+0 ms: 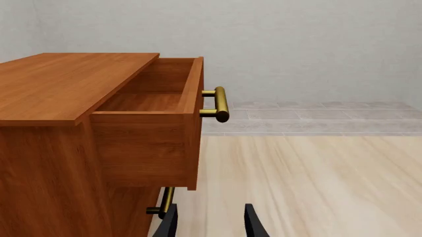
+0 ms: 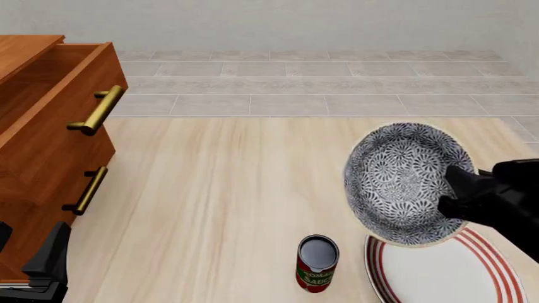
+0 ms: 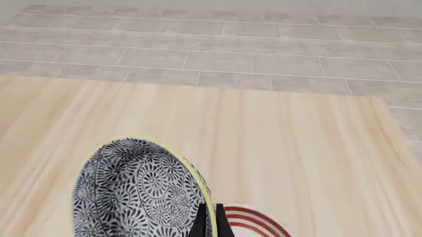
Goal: Put the bowl on the plate.
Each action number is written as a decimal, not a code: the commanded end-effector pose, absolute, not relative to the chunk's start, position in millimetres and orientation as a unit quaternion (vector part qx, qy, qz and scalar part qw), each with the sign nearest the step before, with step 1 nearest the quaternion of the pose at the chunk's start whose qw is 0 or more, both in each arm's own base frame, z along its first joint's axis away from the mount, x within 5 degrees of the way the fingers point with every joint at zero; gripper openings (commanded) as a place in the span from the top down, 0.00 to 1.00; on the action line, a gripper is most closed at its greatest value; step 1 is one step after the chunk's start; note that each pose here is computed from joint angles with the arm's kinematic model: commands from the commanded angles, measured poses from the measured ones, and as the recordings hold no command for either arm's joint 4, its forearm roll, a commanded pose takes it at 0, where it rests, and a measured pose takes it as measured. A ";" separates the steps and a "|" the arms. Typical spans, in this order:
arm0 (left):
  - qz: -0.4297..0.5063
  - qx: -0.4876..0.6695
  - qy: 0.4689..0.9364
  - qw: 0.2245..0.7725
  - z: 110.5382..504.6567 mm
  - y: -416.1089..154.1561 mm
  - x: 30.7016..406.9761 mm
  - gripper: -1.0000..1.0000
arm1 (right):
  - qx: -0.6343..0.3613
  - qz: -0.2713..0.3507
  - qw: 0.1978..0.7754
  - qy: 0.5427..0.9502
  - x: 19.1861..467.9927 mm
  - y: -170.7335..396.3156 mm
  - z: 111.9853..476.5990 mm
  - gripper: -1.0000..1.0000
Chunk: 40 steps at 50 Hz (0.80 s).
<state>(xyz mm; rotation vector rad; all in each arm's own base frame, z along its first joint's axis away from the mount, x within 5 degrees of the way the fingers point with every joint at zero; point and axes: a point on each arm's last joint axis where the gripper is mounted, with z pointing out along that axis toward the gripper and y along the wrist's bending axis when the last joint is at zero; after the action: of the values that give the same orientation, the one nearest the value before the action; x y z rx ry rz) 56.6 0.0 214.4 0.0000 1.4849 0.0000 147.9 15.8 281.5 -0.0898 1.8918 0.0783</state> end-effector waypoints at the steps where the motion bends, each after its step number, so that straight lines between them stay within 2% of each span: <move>1: 0.000 0.000 0.676 0.737 214.4 0.0 56.6 0.00 | -0.017 0.036 0.575 0.817 134.6 11.1 281.8 1.00; 18: 0.000 0.000 0.676 0.737 214.4 0.0 56.6 0.00 | 0.000 0.002 0.560 0.829 117.8 0.5 286.7 1.00; 22: 0.000 0.000 0.676 0.737 214.4 0.0 56.6 0.00 | 0.009 -0.001 0.555 0.832 115.3 -1.4 289.0 1.00; 24: 0.000 0.000 0.676 0.737 214.4 0.0 56.6 0.00 | 0.016 0.017 0.552 0.834 110.9 1.3 291.4 1.00; 26: 0.000 0.000 0.676 0.737 214.4 0.0 56.6 0.00 | 0.024 -0.009 0.555 0.831 110.1 -5.0 296.9 1.00; 32: 0.000 0.000 0.676 0.737 214.4 0.0 56.6 0.00 | 0.027 -0.021 0.553 0.833 104.0 -7.3 300.5 1.00; 40: 0.000 0.000 0.676 0.737 214.4 0.0 56.6 0.00 | 0.037 -0.022 0.524 0.851 97.8 -8.4 288.0 1.00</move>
<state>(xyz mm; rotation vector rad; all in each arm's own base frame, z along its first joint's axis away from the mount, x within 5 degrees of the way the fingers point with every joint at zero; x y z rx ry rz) 56.6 0.0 214.4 0.0000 1.4849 0.0000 106.8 -6.0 292.3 0.0495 1.9893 -0.0419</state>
